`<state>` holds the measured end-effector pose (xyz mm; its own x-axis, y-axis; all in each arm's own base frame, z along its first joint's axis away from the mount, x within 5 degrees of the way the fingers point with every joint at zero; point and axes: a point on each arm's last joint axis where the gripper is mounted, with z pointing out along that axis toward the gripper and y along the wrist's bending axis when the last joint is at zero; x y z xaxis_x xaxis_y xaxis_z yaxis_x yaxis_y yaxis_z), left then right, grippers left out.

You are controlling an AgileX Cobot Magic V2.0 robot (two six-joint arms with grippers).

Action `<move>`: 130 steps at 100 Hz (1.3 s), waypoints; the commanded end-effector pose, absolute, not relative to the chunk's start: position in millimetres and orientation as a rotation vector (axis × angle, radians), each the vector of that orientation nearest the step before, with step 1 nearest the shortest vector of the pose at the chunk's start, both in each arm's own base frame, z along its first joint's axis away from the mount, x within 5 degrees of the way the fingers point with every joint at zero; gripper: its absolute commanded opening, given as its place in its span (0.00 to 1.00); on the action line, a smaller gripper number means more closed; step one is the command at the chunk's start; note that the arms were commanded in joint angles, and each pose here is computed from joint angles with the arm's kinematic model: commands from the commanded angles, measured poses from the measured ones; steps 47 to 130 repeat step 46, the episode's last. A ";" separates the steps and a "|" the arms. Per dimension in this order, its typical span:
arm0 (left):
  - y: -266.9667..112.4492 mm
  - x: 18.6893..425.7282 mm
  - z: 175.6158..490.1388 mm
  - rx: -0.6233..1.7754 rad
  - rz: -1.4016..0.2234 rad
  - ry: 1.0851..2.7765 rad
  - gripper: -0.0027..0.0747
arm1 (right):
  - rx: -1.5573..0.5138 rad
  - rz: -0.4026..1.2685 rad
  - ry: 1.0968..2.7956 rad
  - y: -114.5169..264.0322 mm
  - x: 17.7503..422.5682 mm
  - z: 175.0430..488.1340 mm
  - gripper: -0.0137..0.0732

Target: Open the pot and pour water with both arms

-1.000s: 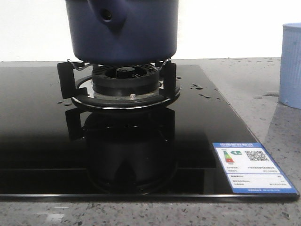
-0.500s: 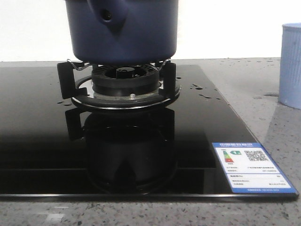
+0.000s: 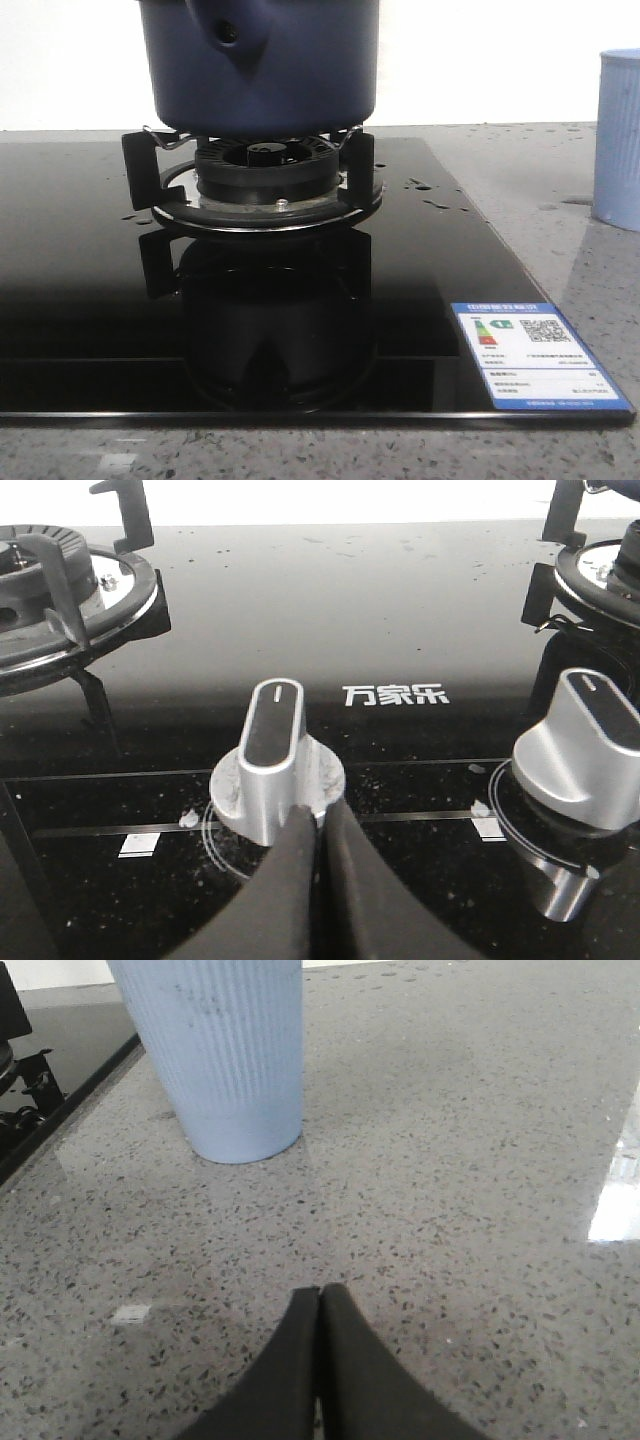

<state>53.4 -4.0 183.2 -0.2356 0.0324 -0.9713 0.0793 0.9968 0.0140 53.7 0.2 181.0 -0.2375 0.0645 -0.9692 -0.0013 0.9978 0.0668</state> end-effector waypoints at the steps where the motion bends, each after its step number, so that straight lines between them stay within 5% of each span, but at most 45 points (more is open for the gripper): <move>1: -4.0 53.7 177.6 0.068 -0.054 1.773 0.01 | 0.043 0.050 1.801 -0.1 53.4 174.6 0.07; 130: -4.0 53.7 177.6 0.073 -0.050 1.773 0.01 | 0.043 0.050 1.801 -0.1 53.4 174.6 0.07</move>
